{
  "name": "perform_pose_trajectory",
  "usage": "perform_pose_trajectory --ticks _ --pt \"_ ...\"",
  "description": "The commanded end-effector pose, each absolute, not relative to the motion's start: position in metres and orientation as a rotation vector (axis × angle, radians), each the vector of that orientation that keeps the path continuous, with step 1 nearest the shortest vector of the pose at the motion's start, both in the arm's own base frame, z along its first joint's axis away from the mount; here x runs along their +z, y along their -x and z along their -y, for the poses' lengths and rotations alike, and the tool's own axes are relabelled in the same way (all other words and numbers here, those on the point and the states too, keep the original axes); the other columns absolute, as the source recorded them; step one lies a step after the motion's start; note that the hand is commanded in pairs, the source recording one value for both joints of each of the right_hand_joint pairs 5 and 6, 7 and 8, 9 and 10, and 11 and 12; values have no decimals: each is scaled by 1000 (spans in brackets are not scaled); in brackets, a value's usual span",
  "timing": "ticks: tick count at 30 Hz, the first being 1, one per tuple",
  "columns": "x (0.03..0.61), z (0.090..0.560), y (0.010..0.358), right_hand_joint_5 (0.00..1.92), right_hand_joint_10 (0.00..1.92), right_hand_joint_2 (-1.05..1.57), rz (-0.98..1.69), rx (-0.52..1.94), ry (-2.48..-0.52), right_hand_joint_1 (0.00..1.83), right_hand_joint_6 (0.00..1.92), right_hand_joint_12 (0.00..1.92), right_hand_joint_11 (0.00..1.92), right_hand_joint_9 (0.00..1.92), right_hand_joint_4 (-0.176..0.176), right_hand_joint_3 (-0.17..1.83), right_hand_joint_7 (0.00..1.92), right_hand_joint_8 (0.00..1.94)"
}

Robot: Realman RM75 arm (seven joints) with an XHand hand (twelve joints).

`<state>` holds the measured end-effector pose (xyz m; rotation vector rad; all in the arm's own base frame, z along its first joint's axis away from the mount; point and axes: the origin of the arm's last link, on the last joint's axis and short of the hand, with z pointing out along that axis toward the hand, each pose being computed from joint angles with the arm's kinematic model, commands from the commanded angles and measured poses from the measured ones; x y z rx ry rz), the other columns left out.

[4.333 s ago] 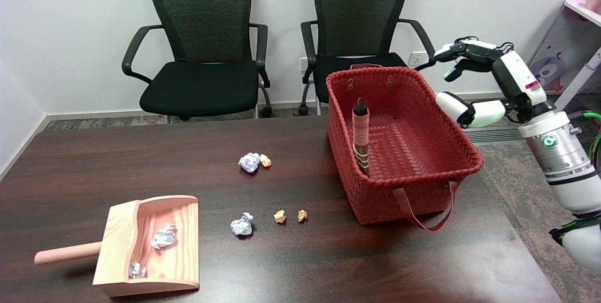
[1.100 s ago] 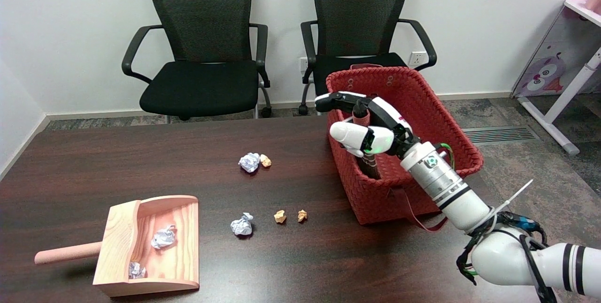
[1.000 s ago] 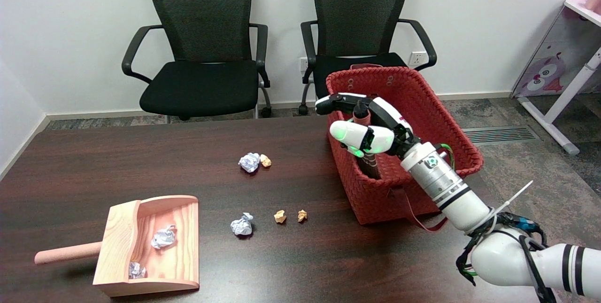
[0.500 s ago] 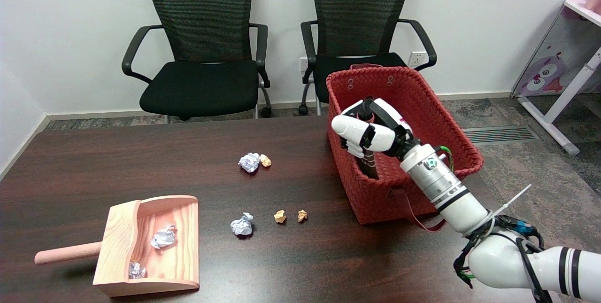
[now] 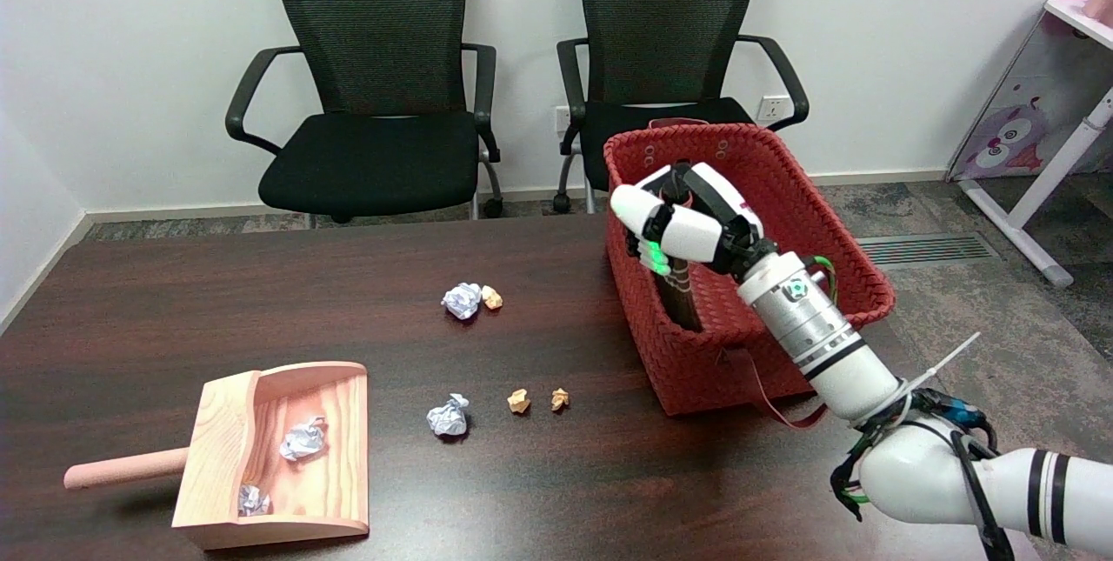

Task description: Pick up the broom by its handle.

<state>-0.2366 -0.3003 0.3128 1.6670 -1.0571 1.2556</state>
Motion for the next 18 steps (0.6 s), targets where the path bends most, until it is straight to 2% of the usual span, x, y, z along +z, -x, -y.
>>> perform_pose_trajectory --ticks 1,7,18 --pt "309 304 190 1920 1920 1352 838 1320 -1675 872 1920 1920 1920 1920 176 1107 1920 1920" --pt "301 301 164 1920 1920 1468 723 1309 -1644 883 1920 1920 1920 1920 176 1088 1920 1920" --pt "290 316 119 1920 1920 1447 542 1179 -1598 878 1920 1920 1920 1920 176 1138 1920 1920"
